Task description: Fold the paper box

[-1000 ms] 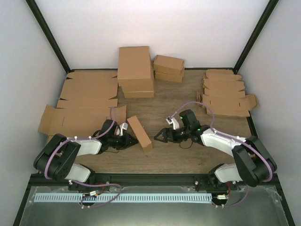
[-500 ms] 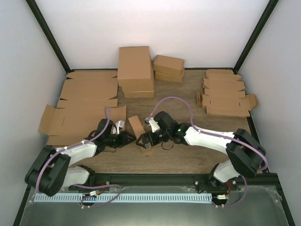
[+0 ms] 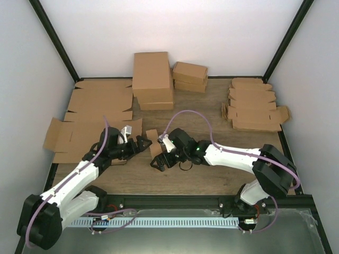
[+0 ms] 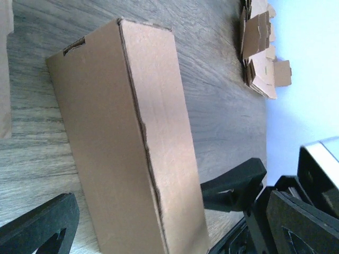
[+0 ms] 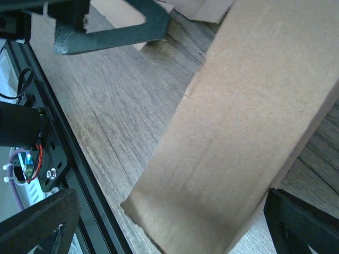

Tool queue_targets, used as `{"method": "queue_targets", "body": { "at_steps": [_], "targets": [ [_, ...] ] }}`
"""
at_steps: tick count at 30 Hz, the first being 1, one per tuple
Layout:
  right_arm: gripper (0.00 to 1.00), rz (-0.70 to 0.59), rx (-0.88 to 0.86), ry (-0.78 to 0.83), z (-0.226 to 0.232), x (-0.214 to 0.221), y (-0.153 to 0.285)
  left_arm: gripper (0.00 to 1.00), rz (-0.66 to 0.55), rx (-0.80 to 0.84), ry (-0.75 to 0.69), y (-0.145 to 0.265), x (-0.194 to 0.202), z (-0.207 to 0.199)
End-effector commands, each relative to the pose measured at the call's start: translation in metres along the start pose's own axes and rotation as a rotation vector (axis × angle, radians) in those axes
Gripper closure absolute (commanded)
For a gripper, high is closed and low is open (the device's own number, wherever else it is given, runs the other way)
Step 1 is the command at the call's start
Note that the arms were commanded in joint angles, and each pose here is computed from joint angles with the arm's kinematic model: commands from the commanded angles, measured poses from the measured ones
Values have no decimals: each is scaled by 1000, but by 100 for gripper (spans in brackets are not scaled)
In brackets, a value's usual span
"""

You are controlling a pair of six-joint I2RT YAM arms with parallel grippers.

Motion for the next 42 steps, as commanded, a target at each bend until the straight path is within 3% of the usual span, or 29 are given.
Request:
{"method": "queue_targets", "body": {
  "at_steps": [1,7,11,16,24,30,36,42],
  "targets": [
    [2,-85,-70,135,26,-19,11,0,30,-42,19,-2,-10,-7],
    [2,-132,-149,219,42,-20,19,0,95,-97,2,-12,-17,-9],
    [3,-183,-111,208,40,-26,28,0,101,-191,-45,-13,-25,-4],
    [0,-341,-12,126,29,-32,61,0,123,-247,-77,-17,-26,-4],
    [0,-411,320,-100,-25,-19,89,0,107,-459,-158,-20,-31,0],
    [0,-498,365,-181,-38,-9,113,0,108,-515,-196,-42,-16,-12],
    [0,-510,394,-208,-44,0,123,0,34,-642,-165,-50,-23,-6],
    [0,-515,404,-215,-47,8,130,12,36,-678,-155,-59,-18,-1]
  ]
}}
Point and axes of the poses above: each gripper's point midway between its finger pads, its own y axis back along the fingers, its own z axis along the line the jaws close on, x = y × z, the point moved 3 cm from there along y, back along the fingers, and after that the axes turned 1 degree about y, right-handed, at the moved point
